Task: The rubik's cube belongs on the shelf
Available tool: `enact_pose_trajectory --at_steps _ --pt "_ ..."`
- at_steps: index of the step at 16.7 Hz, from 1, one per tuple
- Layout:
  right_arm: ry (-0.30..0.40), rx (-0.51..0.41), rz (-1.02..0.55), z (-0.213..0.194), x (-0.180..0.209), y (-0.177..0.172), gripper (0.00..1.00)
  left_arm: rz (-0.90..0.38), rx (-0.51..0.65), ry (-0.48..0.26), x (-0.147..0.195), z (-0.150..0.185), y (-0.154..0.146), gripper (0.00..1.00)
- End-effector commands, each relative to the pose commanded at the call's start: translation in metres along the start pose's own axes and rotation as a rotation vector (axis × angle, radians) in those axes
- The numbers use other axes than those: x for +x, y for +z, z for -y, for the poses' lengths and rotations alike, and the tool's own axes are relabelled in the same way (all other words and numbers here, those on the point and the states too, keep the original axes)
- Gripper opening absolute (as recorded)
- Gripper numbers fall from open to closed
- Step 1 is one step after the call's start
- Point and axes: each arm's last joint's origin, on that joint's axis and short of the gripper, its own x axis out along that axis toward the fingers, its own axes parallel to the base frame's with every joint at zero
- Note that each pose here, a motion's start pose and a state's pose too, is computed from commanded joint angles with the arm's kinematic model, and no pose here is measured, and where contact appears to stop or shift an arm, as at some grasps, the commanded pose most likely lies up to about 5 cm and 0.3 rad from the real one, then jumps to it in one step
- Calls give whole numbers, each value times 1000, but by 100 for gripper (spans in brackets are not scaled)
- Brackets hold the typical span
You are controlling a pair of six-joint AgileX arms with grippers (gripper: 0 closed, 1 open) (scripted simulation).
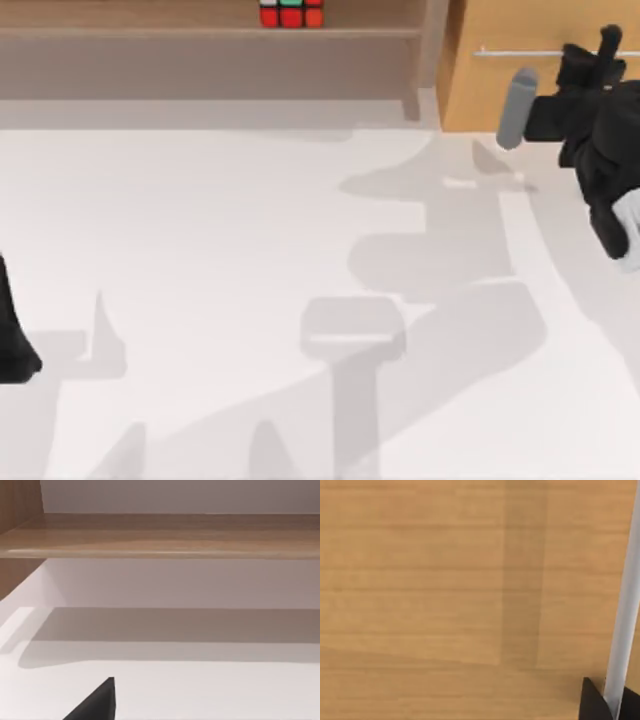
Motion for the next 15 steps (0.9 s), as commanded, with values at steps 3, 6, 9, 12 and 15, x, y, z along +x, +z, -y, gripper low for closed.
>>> enact_pose_trajectory --at_steps 3,6,9,12,15 --pt "-3 0 1 1 3 0 0 0 0 0 0 0 0 100" --pt "-3 0 1 1 3 0 8 0 0 0 0 0 0 100" --pt "-3 0 1 1 3 0 30 0 0 0 0 0 0 100" --pt "-3 0 1 1 3 0 53 0 0 0 0 0 0 100" --pt "-3 0 1 1 3 0 75 0 0 0 0 0 0 100"
